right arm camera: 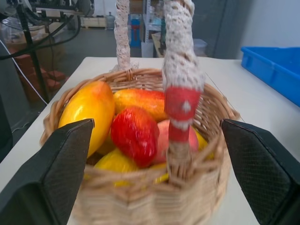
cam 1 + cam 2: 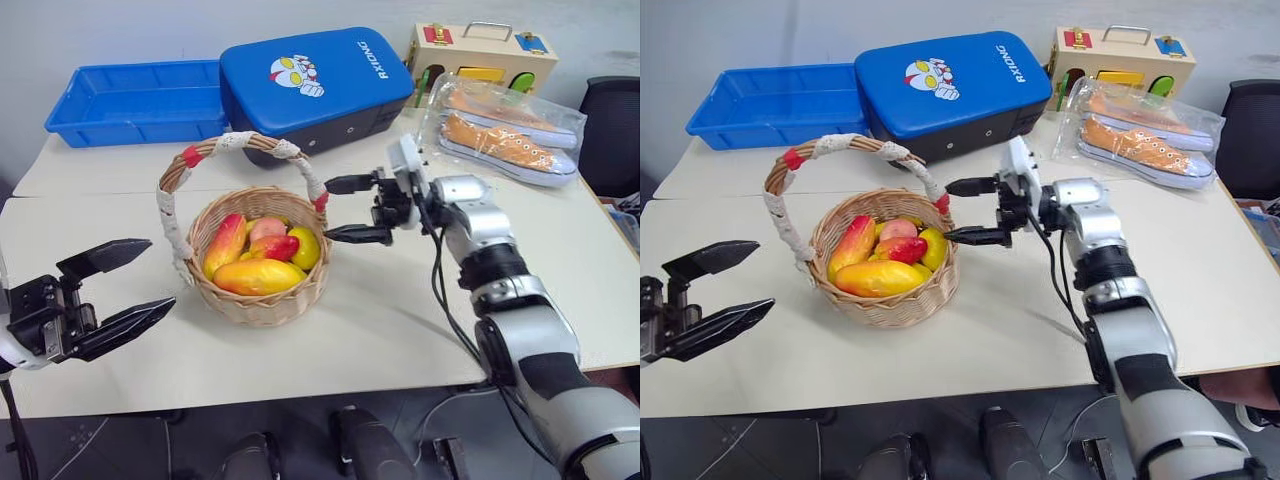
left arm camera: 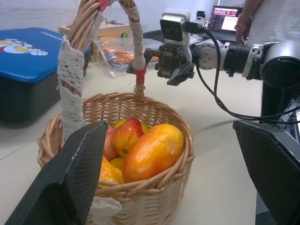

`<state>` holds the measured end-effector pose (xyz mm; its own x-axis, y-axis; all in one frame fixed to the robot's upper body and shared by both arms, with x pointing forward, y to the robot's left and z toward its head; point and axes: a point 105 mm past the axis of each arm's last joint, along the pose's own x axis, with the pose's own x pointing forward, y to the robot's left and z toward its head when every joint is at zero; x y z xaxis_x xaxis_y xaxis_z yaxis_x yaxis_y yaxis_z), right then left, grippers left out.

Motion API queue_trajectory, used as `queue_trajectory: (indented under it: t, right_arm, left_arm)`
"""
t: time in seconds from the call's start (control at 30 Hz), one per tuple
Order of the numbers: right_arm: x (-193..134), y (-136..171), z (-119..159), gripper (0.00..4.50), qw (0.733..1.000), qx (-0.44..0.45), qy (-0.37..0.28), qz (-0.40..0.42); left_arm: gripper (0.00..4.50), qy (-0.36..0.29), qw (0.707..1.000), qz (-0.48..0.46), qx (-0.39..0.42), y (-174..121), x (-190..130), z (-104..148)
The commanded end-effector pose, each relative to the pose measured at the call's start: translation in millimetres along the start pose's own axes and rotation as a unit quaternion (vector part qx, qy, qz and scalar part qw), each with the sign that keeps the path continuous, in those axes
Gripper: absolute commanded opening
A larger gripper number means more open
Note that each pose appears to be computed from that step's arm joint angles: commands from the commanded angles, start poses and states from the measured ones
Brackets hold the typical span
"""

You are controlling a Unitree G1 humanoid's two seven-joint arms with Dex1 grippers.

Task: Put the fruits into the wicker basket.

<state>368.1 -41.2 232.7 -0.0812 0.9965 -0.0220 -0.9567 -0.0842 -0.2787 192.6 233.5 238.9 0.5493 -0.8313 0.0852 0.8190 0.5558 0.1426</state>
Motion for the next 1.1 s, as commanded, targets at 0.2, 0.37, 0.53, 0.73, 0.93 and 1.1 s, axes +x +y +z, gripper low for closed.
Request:
queue_trajectory:
  t: [0.2,0.37,0.53,0.73,0.93,1.1]
  right_arm:
    - [27.9,-0.7,22.0,3.57,0.998,-0.004,-0.004,0.068]
    - [23.9,1.7,15.3,1.85,0.996,0.009,0.032,0.078]
    - [5.4,6.6,20.6,0.21,0.997,0.020,0.014,0.074]
    - [-57.0,27.2,48.1,0.19,0.999,0.021,-0.028,0.024]
    - [-133.8,48.9,76.5,0.19,0.978,0.020,-0.060,-0.198]
    - [-192.2,47.0,62.0,0.19,0.909,-0.035,0.003,-0.415]
  left_arm:
    - [4.50,-0.004,1.000,0.003,0.020,-5.2,3.6,2.5]
    - [4.50,0.004,1.000,0.006,0.025,-6.8,2.0,2.7]
    - [4.50,0.003,0.999,-0.018,0.028,-8.3,10.6,4.1]
    - [4.50,-0.012,0.998,-0.062,0.024,-7.5,30.4,2.2]
    - [4.50,-0.023,0.994,-0.104,0.002,-0.7,47.6,-6.2]
    - [4.50,-0.014,0.989,-0.145,-0.004,8.3,62.8,-13.5]
